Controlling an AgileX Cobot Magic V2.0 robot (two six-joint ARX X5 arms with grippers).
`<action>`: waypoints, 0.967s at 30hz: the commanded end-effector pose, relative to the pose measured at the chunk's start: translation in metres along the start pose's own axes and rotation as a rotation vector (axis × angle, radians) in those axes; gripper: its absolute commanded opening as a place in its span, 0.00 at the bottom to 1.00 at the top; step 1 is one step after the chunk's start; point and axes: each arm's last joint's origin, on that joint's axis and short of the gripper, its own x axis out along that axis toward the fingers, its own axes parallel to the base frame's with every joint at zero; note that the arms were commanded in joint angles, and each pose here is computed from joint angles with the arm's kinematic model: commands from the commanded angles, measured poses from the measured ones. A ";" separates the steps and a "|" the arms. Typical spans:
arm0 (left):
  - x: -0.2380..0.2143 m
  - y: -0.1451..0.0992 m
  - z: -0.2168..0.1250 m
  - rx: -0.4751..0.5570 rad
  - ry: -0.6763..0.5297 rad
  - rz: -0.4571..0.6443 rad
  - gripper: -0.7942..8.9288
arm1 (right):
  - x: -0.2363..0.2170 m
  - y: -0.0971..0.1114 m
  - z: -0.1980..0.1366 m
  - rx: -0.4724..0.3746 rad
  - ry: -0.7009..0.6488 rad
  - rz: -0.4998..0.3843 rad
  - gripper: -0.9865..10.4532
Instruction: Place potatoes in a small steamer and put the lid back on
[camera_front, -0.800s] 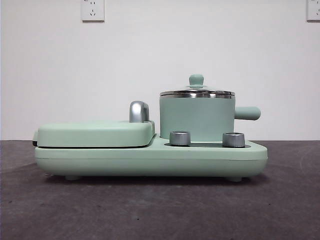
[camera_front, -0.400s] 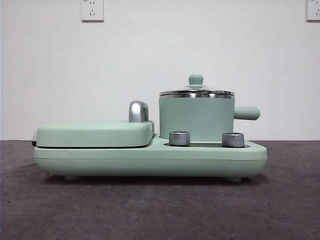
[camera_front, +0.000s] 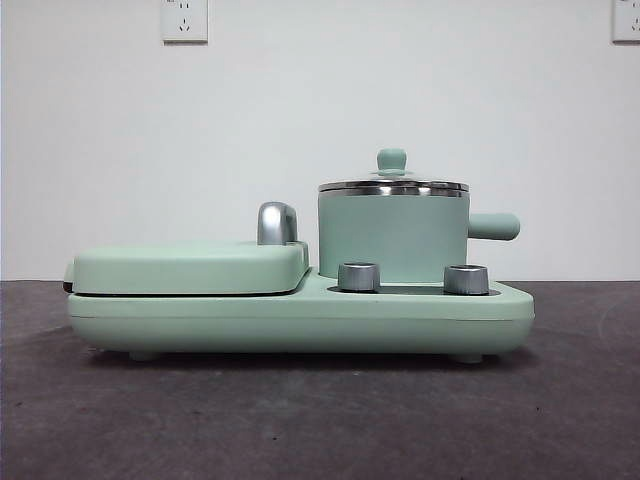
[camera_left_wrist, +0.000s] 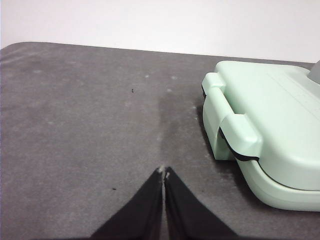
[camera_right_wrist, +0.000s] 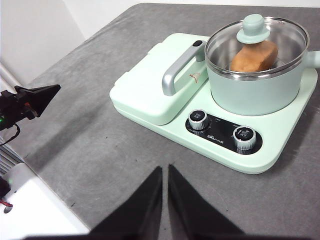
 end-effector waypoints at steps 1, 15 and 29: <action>0.002 0.001 -0.007 0.020 0.026 0.003 0.09 | -0.001 0.001 0.002 -0.011 -0.013 0.009 0.10; 0.002 0.001 -0.007 0.020 0.026 0.003 0.09 | -0.001 0.001 0.002 -0.011 -0.013 0.009 0.10; 0.002 0.001 -0.007 0.020 0.026 0.003 0.09 | 0.008 -0.026 -0.011 -0.007 -0.266 -0.192 0.10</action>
